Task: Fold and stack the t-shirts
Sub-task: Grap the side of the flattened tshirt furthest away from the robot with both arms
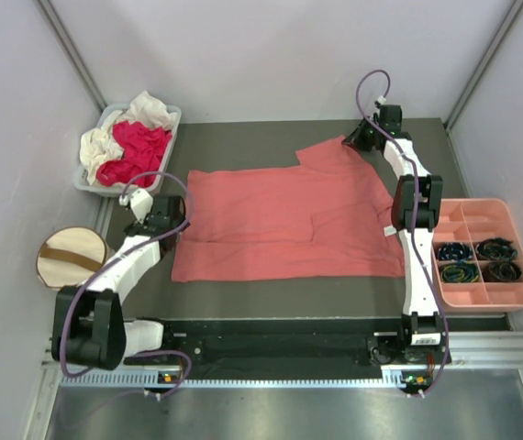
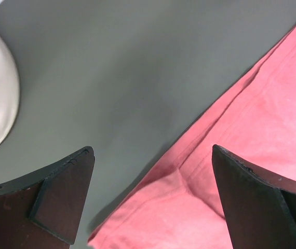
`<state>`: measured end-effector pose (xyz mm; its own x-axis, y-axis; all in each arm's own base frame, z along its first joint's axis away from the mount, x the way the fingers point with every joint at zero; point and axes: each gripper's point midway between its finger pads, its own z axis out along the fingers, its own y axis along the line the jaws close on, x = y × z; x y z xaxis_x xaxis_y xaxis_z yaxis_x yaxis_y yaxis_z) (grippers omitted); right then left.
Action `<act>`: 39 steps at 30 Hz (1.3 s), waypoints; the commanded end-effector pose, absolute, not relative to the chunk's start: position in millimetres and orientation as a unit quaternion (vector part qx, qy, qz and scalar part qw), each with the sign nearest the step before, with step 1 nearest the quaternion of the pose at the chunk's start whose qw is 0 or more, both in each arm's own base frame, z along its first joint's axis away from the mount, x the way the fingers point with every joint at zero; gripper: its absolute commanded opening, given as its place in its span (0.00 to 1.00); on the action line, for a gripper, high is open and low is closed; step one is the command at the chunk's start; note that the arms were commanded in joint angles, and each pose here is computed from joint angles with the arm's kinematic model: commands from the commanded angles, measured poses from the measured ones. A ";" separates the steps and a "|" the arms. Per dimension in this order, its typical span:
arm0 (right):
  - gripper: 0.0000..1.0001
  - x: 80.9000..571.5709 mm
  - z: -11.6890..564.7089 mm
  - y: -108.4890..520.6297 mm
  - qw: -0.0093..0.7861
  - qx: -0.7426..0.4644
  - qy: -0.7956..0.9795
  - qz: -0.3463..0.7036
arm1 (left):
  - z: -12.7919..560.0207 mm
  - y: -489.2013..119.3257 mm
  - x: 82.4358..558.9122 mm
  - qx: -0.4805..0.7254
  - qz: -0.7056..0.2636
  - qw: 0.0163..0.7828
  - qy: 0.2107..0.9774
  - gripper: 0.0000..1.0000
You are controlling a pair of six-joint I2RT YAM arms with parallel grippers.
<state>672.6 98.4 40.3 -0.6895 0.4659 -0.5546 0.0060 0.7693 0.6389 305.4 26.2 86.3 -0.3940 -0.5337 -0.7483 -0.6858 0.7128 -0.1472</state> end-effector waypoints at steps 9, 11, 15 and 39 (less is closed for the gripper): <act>0.00 674.2 42.7 83.4 0.373 0.148 0.858 0.320 | 72.6 0.4 420.0 -0.336 0.045 0.431 0.836 0.99; 0.00 674.6 43.6 82.4 0.374 0.150 0.856 0.323 | 80.5 -4.6 442.3 -0.327 0.034 0.439 0.836 0.99; 0.00 674.4 41.5 81.6 0.371 0.154 0.855 0.327 | 81.7 -12.2 485.9 -0.306 0.016 0.444 0.842 0.99; 0.00 673.4 41.9 81.5 0.374 0.153 0.853 0.330 | 55.4 -9.7 559.0 -0.273 0.003 0.436 0.858 0.90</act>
